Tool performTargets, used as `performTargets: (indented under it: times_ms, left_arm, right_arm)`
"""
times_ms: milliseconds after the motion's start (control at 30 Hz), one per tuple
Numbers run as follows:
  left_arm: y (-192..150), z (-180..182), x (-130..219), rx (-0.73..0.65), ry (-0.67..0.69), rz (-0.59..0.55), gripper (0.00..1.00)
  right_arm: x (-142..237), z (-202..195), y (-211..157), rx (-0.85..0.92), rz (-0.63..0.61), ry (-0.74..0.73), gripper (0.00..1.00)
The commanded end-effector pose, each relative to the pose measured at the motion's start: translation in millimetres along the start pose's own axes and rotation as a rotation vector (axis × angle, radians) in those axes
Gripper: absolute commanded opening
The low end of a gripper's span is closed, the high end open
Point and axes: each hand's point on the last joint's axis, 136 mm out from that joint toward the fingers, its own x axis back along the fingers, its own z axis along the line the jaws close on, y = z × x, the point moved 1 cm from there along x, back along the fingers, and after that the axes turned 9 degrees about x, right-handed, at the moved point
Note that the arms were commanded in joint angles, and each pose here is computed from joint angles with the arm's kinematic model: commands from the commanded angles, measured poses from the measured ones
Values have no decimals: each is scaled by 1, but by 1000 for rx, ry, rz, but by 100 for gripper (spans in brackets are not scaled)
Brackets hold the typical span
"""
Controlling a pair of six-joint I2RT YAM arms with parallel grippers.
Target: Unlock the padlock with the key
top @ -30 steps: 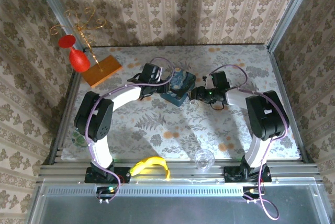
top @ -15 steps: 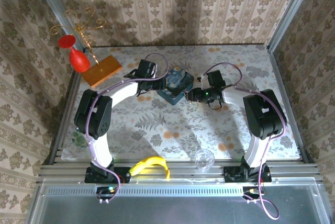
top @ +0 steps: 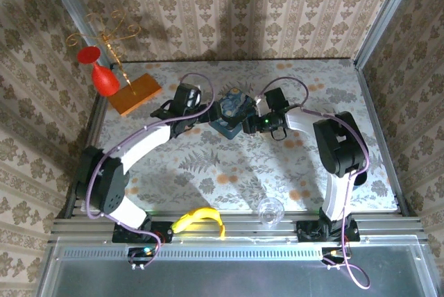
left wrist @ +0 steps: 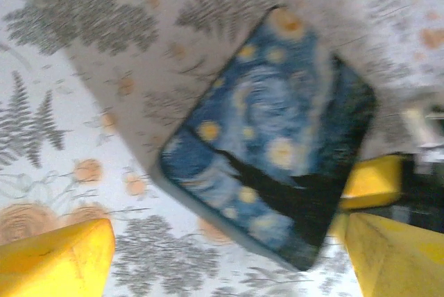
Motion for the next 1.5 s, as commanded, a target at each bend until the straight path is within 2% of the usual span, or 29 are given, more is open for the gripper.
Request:
performTargets:
  times_ms: [0, 300, 400, 500, 700, 833, 933, 1233, 1467]
  left_arm:
    - [-7, -9, 3, 67, -31, -24, 87]
    - [-31, -26, -1, 98, -80, 14, 85]
    - [-39, -33, 0, 119, -111, 19, 80]
    - [-48, -39, -1, 140, -131, 26, 76]
    - [-76, -55, -12, 180, -210, 62, 63]
    - [-96, -78, -22, 180, -305, 90, 62]
    - [-108, -87, -33, 175, -332, 110, 62]
    - [-118, -79, -60, 231, -302, 91, 61]
    - [-130, -71, -74, 221, -216, 118, 61]
  right_arm:
    - [-9, 1, -11, 40, 63, -23, 60]
    - [-7, 10, -14, 69, 65, -35, 48]
    - [0, 10, -15, 71, 49, -55, 29]
    - [6, 11, -15, 71, 39, -66, 25]
    - [13, 22, -14, 46, 36, -16, 32]
    - [14, 25, -17, 20, 27, 3, 36]
    - [17, 25, -20, 12, 27, 2, 47]
    - [42, 13, -33, -82, 16, -49, 55]
    - [77, -8, -50, -227, -21, -143, 55]
